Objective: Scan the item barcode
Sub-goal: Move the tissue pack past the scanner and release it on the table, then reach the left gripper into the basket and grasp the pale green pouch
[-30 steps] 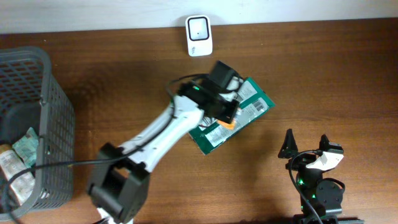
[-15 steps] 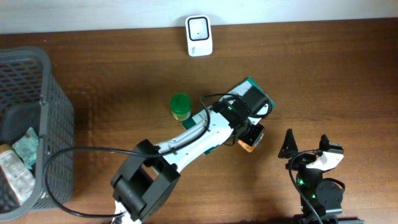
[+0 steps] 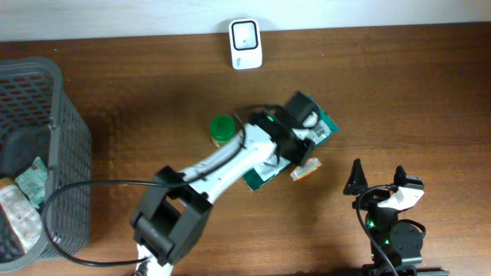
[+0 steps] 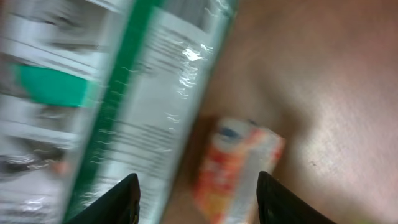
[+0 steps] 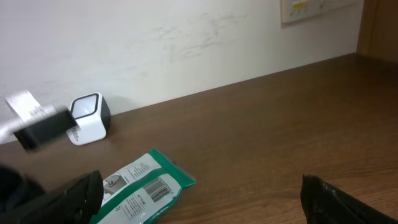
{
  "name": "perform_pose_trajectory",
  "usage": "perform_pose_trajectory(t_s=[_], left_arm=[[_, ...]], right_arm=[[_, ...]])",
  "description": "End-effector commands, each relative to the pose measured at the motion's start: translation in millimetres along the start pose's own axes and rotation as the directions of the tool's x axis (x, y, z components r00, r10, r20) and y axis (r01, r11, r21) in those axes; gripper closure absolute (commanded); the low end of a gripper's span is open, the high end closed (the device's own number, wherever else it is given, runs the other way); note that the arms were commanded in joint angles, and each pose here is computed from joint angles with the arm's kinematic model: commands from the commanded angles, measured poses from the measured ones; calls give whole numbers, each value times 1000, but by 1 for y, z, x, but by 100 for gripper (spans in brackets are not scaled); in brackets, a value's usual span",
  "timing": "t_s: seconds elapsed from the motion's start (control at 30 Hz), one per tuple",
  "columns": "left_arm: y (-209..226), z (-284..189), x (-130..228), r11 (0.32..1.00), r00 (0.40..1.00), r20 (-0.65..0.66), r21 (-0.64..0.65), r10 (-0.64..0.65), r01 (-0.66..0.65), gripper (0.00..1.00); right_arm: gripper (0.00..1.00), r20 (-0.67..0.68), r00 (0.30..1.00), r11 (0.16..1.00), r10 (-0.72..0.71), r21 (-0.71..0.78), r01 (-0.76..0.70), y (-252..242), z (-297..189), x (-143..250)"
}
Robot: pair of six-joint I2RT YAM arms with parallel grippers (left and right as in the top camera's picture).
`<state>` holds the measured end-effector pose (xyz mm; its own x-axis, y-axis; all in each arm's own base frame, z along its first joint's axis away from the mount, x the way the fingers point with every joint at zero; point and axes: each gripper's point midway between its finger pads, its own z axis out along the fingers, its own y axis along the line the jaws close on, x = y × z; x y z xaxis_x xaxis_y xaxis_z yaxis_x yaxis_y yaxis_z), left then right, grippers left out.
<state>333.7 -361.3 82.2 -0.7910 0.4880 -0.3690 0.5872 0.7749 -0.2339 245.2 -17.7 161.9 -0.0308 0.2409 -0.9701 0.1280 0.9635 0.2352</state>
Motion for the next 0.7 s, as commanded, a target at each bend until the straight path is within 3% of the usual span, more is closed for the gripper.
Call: perform_pose_trajectory(t_s=[0.0,0.2,0.37,0.47,0.53,0.57,0.67], left_arm=[[44,-89,-59,994,977,206,-81,-50,68,45],[123,-245,-84,939,880,454,-221,-139,262,45],[196,-372,-43,814,746,635,-316,-199,487,45],[239,-421,5,687,672,693,-356,-260,633,50],[268,-443,40,560,599,730,-361,-329,746,50],[289,-456,66,455,541,754,-359,-373,815,50],[325,-470,112,298,450,779,-347,-436,889,49]], right_arm=[[2,-5,1000,1000,-4,-2,4,0,0,3],[1,-5,1000,1000,-4,-2,4,0,0,3],[2,-5,1000,1000,-4,-2,4,0,0,3],[2,-5,1000,1000,-4,-2,4,0,0,3],[2,-5,1000,1000,-4,-2,4,0,0,3],[2,-5,1000,1000,-4,-2,4,0,0,3],[2,-5,1000,1000,-4,-2,4,0,0,3]])
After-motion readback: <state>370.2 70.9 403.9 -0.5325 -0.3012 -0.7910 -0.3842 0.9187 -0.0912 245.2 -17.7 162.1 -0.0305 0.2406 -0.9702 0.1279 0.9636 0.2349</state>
